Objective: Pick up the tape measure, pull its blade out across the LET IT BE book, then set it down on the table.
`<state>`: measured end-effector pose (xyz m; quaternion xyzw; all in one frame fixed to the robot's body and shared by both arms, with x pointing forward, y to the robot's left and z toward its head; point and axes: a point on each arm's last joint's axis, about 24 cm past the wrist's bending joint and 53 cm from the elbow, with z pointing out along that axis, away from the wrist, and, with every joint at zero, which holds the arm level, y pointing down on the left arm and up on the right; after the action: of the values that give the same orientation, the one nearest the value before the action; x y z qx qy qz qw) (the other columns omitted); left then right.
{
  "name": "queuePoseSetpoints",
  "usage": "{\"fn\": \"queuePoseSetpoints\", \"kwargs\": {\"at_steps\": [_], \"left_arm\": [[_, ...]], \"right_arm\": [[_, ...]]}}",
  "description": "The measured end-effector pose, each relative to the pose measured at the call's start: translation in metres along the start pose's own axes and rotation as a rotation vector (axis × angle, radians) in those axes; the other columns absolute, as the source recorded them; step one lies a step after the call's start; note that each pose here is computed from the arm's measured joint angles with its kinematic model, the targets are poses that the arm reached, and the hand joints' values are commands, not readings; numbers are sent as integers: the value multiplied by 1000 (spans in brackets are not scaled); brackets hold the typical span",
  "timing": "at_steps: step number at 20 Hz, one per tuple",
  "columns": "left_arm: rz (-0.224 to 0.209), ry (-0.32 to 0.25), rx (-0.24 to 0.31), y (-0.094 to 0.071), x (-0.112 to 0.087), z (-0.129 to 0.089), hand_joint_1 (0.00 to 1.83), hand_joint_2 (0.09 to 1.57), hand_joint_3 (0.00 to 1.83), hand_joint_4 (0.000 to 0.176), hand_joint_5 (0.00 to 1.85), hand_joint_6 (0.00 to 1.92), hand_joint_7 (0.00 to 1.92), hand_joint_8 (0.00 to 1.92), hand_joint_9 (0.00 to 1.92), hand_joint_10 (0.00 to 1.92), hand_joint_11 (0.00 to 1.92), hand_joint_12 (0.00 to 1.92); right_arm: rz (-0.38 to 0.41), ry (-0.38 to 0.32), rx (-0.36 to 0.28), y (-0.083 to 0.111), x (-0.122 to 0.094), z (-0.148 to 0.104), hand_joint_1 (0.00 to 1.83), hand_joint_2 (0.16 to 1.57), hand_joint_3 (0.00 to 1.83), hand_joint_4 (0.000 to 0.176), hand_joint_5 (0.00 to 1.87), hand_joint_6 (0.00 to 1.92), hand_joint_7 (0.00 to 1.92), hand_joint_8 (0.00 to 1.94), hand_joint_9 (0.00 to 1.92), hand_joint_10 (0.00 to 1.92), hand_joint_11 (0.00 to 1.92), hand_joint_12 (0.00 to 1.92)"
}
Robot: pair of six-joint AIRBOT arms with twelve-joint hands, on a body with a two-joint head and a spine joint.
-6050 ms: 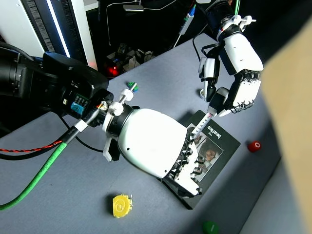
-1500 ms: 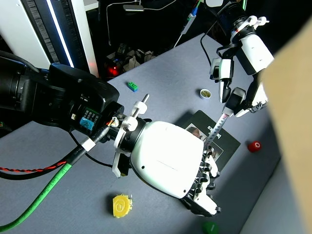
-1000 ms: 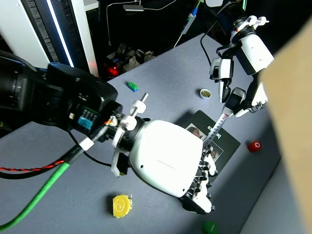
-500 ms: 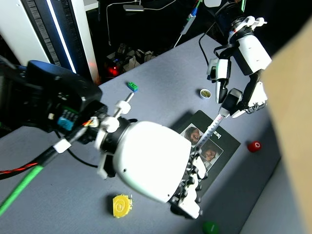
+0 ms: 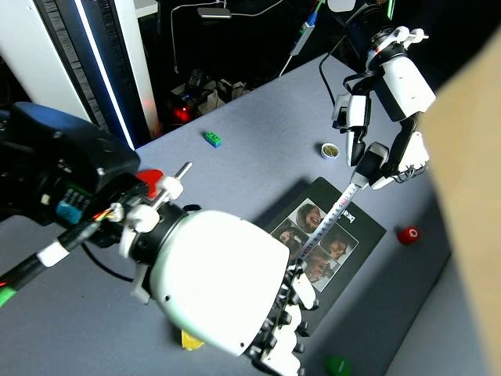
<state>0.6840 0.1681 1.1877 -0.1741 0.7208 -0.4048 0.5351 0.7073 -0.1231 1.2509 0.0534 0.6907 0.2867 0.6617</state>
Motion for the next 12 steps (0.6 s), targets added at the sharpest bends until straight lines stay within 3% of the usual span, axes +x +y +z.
{"fn": "queuePoseSetpoints", "kwargs": {"at_steps": [12], "left_arm": [[-1,1,1,0,0,0,1383,1086,0,0,1064,654,1093,867,873,1262,795,1149]], "right_arm": [[-14,2,29,-21,-11,-9,1197,1163,0,0,799,1293,995,962,855,759,610,1371]]}}
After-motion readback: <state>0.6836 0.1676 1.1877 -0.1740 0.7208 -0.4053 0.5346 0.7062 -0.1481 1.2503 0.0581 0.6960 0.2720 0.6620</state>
